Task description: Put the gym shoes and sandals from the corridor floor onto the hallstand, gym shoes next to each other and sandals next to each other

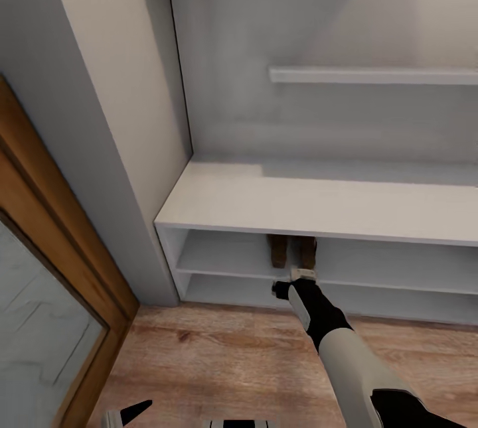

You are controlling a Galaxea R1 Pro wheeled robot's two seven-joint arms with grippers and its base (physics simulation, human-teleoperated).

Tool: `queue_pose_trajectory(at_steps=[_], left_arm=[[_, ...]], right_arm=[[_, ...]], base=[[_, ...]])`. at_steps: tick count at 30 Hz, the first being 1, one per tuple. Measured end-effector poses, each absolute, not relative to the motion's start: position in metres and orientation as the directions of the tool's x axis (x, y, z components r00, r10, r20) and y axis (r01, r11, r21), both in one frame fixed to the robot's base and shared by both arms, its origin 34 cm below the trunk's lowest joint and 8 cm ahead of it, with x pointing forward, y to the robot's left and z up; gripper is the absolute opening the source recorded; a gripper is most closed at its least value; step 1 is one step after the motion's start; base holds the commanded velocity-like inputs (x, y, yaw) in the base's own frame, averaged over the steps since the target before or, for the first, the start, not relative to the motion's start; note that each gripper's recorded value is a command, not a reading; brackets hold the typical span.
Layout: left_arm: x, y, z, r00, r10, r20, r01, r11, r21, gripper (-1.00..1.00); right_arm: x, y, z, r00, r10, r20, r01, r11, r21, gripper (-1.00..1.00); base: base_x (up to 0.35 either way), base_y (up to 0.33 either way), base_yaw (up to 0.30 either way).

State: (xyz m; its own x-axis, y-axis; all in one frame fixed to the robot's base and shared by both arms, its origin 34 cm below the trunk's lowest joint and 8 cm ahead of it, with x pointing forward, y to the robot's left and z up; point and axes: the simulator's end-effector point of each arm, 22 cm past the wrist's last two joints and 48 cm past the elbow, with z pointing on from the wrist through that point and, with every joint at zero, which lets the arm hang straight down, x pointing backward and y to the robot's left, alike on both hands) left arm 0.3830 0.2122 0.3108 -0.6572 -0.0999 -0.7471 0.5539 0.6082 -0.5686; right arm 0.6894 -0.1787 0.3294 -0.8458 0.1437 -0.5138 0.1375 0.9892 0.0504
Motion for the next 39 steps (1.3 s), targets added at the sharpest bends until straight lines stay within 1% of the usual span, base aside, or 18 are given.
queue_pose_trajectory(at_steps=[15,23,28,33,39], left_arm=[[0.384,0.213,0.310,-0.657,-0.102,-0.747,0.550,0.613,-0.567,1.00],[0.384,0.213,0.310,-0.657,-0.101,-0.747,0.549,0.615,-0.566,1.00],[0.384,0.213,0.309,-0.658,-0.100,-0.747,0.549,0.615,-0.566,1.00],[0.383,0.213,0.309,-0.659,-0.099,-0.745,0.549,0.614,-0.567,1.00],[0.383,0.213,0.309,-0.660,-0.099,-0.745,0.548,0.615,-0.567,1.00]], right_arm=[[0.678,-0.176,0.314,-0.855,0.134,-0.501,0.128,0.991,0.045,1.00],[0.671,-0.232,0.298,-0.830,0.135,-0.541,0.171,0.985,-0.016,1.00],[0.660,-0.256,0.284,-0.826,0.114,-0.552,0.171,0.984,-0.053,1.00],[0.648,-0.262,0.270,-0.826,0.060,-0.561,0.124,0.989,-0.078,1.00],[0.623,-0.254,0.244,-0.829,-0.054,-0.557,0.005,0.995,-0.104,1.00]], base=[[-0.337,0.000,0.000],[-0.337,0.000,0.000],[-0.337,0.000,0.000],[-0.337,0.000,0.000],[-0.337,0.000,0.000]])
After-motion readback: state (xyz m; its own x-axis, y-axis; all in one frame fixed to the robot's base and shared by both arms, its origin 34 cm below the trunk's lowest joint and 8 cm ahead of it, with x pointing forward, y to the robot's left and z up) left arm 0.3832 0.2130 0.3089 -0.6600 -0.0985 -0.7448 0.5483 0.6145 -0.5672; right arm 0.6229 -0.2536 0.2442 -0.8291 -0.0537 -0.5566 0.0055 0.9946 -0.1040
